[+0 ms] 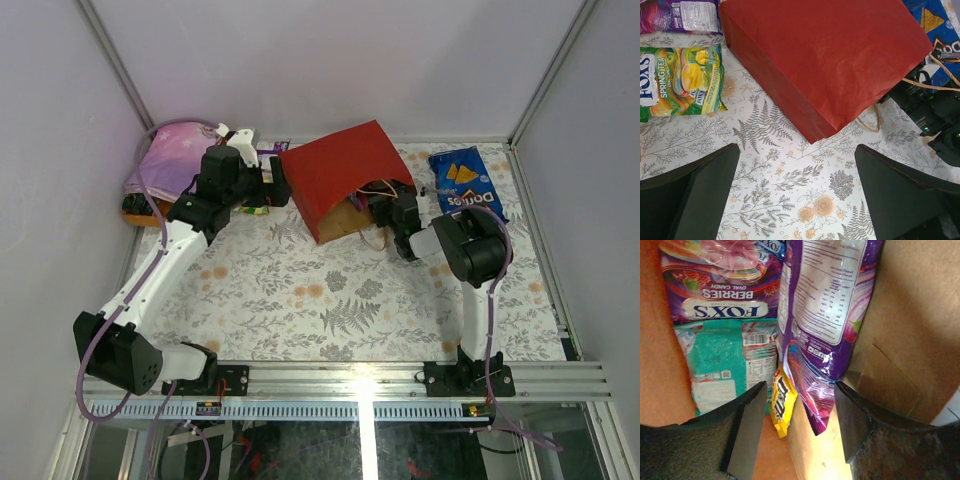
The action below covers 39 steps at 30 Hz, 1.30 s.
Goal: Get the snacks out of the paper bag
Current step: Take out the snack from the paper bag.
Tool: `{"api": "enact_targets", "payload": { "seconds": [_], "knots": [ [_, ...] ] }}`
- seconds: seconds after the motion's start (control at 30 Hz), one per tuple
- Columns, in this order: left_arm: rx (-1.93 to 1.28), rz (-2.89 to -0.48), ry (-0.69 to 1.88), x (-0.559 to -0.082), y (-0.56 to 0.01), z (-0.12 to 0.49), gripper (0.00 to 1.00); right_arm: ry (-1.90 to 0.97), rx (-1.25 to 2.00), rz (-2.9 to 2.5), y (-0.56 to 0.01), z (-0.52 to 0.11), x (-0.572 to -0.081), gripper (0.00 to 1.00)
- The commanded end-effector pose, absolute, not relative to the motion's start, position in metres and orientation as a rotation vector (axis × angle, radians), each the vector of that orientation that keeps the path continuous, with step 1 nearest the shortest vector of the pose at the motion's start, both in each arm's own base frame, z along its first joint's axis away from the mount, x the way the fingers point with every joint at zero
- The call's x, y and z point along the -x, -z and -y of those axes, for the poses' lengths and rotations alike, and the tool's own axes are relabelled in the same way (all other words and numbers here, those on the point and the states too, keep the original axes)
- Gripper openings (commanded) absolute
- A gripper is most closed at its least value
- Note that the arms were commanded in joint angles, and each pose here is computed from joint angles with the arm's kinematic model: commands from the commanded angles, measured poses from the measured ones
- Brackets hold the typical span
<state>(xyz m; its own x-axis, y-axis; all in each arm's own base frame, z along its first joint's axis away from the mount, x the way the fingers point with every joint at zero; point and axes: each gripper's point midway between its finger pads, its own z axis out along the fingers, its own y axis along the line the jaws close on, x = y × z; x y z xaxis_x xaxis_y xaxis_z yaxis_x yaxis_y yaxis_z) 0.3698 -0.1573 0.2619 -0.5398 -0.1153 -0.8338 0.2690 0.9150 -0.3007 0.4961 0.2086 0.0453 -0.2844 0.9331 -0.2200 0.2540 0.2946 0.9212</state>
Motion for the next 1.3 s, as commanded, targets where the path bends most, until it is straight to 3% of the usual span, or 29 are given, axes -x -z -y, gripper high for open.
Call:
{"api": "enact_targets", "payload": {
  "seconds": [0.0,0.13,0.33,0.5,0.67,0.93,1.1,1.27],
  "knots": [
    [-0.096,-2.022,0.493,-0.373,-0.279,0.153,1.00,-0.957,-1.142,-1.750,-0.035,-0.213,-0.507,0.62],
    [-0.097,-2.031,0.495,-0.374,-0.277,0.153,1.00,-0.935,-1.152,-1.779,-0.025,-0.220,-0.512,0.59],
    [-0.095,-2.037,0.498,-0.375,-0.275,0.153,1.00,-0.984,-1.150,-1.785,-0.020,-0.232,-0.519,0.39],
    [-0.100,-2.045,0.502,-0.376,-0.272,0.154,1.00,-0.996,-1.144,-1.778,-0.022,-0.234,-0.520,0.29],
    [-0.102,-2.049,0.508,-0.376,-0.271,0.154,1.00,-1.006,-1.128,-1.780,-0.024,-0.235,-0.518,0.01],
    [-0.099,-2.052,0.491,-0.376,-0.271,0.152,1.00,-1.089,-1.070,-1.802,-0.061,-0.237,-0.477,0.00],
    [-0.099,-2.058,0.481,-0.377,-0.268,0.151,1.00,-1.156,-0.966,-1.930,-0.083,-0.232,-0.407,0.00],
    [-0.099,-2.076,0.476,-0.380,-0.262,0.150,1.00,-0.992,-0.877,-2.167,-0.072,-0.198,-0.310,0.00]
  ]
}}
